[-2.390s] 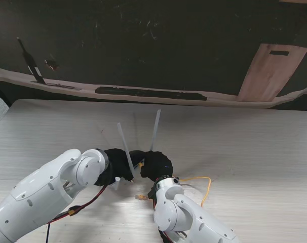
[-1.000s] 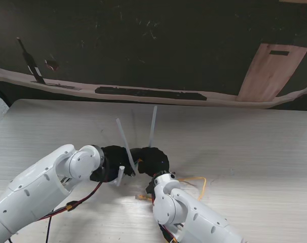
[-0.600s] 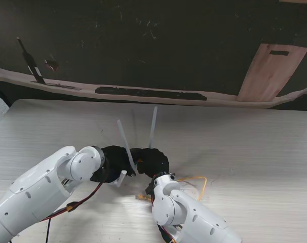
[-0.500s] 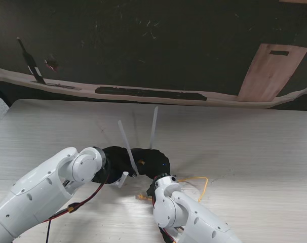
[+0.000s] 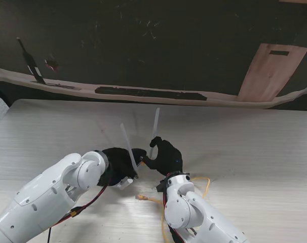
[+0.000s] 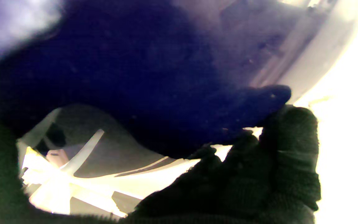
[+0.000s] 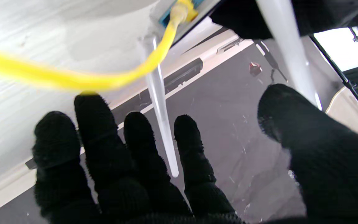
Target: Untangle the Ethernet cable and plug it into the router
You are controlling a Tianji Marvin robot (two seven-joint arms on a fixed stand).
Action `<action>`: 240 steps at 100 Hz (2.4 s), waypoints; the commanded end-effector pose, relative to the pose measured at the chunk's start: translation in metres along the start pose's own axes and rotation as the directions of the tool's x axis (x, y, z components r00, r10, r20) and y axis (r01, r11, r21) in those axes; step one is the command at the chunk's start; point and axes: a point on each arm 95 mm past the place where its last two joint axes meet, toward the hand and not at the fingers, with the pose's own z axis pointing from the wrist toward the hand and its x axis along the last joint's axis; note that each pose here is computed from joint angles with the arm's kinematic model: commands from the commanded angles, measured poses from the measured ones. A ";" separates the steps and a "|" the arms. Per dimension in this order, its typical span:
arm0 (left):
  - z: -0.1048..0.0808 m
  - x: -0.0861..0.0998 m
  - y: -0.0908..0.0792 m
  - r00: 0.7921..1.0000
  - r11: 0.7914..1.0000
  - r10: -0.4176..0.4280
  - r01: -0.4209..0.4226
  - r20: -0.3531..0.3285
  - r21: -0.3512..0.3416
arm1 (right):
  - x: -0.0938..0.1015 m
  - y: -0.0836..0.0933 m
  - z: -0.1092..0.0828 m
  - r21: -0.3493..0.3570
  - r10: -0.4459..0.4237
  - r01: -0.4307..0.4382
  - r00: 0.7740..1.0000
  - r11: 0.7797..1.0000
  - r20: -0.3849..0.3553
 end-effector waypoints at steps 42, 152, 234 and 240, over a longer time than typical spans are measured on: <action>0.010 -0.049 0.015 0.971 0.995 0.093 -0.099 0.220 0.015 | -0.026 0.046 -0.025 -0.108 -0.005 0.002 1.000 0.994 -0.026; 0.022 -0.071 0.017 0.886 0.938 0.093 -0.231 0.454 0.259 | -0.045 0.068 -0.045 -0.210 0.030 -0.025 0.999 0.977 0.017; -0.002 -0.072 0.001 0.892 0.944 0.031 -0.175 0.451 0.281 | -0.044 0.066 -0.046 -0.206 0.055 -0.049 0.998 0.977 0.020; -0.006 -0.073 -0.001 0.894 0.936 0.035 -0.185 0.446 0.299 | -0.044 0.067 -0.046 -0.210 0.055 -0.050 0.998 0.976 0.018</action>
